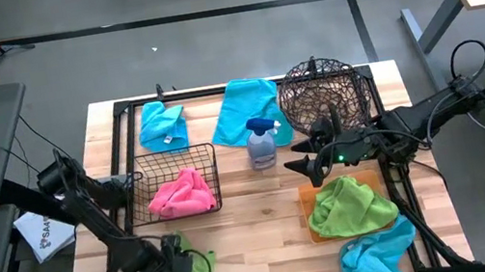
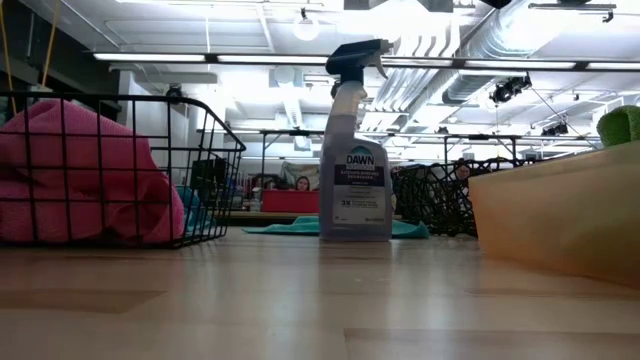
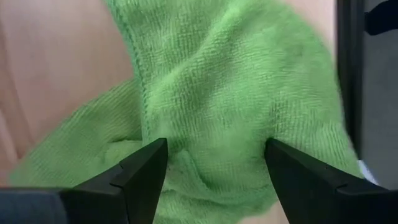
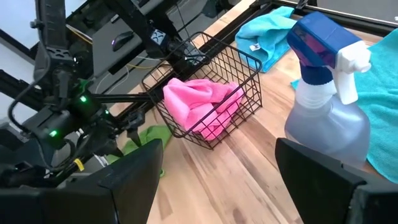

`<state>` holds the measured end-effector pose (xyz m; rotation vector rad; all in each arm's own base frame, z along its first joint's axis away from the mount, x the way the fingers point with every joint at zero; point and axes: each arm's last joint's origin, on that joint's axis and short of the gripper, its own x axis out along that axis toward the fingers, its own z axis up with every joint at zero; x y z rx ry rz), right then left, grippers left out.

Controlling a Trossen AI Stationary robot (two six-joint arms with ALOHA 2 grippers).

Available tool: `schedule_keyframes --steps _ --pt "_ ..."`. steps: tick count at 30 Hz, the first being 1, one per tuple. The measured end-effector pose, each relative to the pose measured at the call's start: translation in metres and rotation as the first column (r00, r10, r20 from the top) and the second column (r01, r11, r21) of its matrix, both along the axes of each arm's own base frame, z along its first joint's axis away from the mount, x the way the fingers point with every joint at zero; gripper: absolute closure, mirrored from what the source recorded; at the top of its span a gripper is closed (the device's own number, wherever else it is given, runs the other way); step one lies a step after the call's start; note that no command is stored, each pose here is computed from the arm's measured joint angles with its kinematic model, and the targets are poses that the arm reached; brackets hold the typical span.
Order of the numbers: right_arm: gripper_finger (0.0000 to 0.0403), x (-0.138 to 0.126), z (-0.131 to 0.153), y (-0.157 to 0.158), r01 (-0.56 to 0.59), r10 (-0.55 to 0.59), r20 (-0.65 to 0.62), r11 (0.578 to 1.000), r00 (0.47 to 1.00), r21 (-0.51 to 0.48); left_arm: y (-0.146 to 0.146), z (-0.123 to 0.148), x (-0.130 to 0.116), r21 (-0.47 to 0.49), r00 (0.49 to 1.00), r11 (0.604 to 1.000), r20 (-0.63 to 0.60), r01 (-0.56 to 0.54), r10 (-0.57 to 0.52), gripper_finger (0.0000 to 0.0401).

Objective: Sort microfiber towel by color & place in baskets
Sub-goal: Put the green microfiber cloth into the orange bin

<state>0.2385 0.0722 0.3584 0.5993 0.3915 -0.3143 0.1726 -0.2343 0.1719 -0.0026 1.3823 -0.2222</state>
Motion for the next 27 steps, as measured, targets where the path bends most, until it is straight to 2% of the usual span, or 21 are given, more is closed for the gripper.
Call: schedule_keyframes --steps 4,6,9,12,13,16,18,22,25,27 --pt "0.0096 0.0 -0.001 0.0 0.0 0.0 -0.009 1.0 1.0 -0.004 0.005 -0.014 -0.001 -0.033 1.0 0.999 0.005 -0.011 0.011 0.0149" --pt "0.0096 -0.001 -0.001 0.0 0.0 0.0 -0.011 1.0 1.0 -0.005 0.008 -0.019 -0.002 -0.024 1.0 0.999 -0.008 -0.029 0.029 0.0166" --pt "0.0096 -0.001 -0.001 0.0 0.0 0.0 -0.011 1.0 1.0 -0.005 0.012 -0.021 -0.001 -0.017 0.998 0.998 -0.018 -0.055 0.055 0.0233" --pt "0.0096 -0.001 -0.001 0.0 0.0 0.0 -0.011 1.0 1.0 -0.005 0.014 -0.019 0.007 -0.062 0.996 0.994 -0.031 -0.089 0.087 0.0348" --pt "0.0096 -0.001 -0.001 0.0 0.0 0.0 -0.011 1.0 1.0 -0.005 0.014 -0.018 0.01 -0.089 0.994 0.991 -0.037 -0.101 0.098 0.0373" --pt "0.0096 0.0 -0.001 0.0 -0.01 0.01 -0.013 1.0 1.0 0.001 0.014 -0.009 0.02 -0.155 0.99 0.979 -0.069 -0.131 0.122 0.0381" --pt "0.0096 0.0 -0.001 0.001 -0.028 0.028 -0.016 1.0 0.999 0.009 0.011 0.008 0.026 -0.207 0.992 0.97 -0.049 -0.125 0.118 0.0389" --pt "0.0096 0.001 0.002 0.003 -0.097 0.097 0.007 0.995 0.995 0.022 0.015 0.066 0.038 -0.312 0.987 0.946 0.097 -0.089 0.125 0.0396" --pt "0.0096 0.006 0.011 0.007 -0.182 0.176 0.107 0.982 0.979 0.047 0.033 0.114 0.046 -0.305 0.948 0.944 0.245 -0.123 0.203 0.0398" --pt "0.0096 0.011 0.021 0.01 -0.253 0.238 0.22 0.967 0.946 0.043 0.049 0.143 0.053 -0.285 0.905 0.946 0.343 -0.153 0.25 0.0399"
